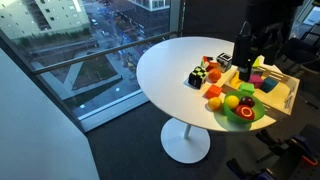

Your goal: Put the orange block on top of the pink block then place the green block in the green bowl

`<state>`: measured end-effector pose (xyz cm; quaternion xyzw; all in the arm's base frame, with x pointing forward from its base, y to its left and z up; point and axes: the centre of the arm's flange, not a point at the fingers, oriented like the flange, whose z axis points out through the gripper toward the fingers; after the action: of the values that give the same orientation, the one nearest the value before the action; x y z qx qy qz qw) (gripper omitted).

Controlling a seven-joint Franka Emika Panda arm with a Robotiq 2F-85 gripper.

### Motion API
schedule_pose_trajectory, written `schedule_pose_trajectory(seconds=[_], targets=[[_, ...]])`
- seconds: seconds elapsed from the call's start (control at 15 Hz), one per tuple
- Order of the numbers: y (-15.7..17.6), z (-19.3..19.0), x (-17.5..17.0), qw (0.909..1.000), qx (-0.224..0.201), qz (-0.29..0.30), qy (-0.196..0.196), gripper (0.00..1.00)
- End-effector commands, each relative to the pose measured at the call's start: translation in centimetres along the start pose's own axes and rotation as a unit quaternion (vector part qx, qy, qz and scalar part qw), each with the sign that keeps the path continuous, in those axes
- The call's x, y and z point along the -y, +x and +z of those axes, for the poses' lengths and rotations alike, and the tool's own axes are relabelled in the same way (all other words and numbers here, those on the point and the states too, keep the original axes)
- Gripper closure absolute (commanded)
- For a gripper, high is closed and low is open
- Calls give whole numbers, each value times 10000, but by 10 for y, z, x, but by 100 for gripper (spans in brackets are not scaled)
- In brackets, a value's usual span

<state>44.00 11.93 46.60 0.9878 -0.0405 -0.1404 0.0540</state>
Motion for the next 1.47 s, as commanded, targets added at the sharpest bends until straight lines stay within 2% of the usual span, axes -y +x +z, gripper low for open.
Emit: schedule_pose_trajectory(seconds=[0.0, 0.67, 1.4], targets=[[0, 0, 0, 10000, -5, 0, 1, 0], [14, 16, -9, 9998, -157, 73, -45, 0], [56, 43, -38, 9948, -916, -198, 396, 0]])
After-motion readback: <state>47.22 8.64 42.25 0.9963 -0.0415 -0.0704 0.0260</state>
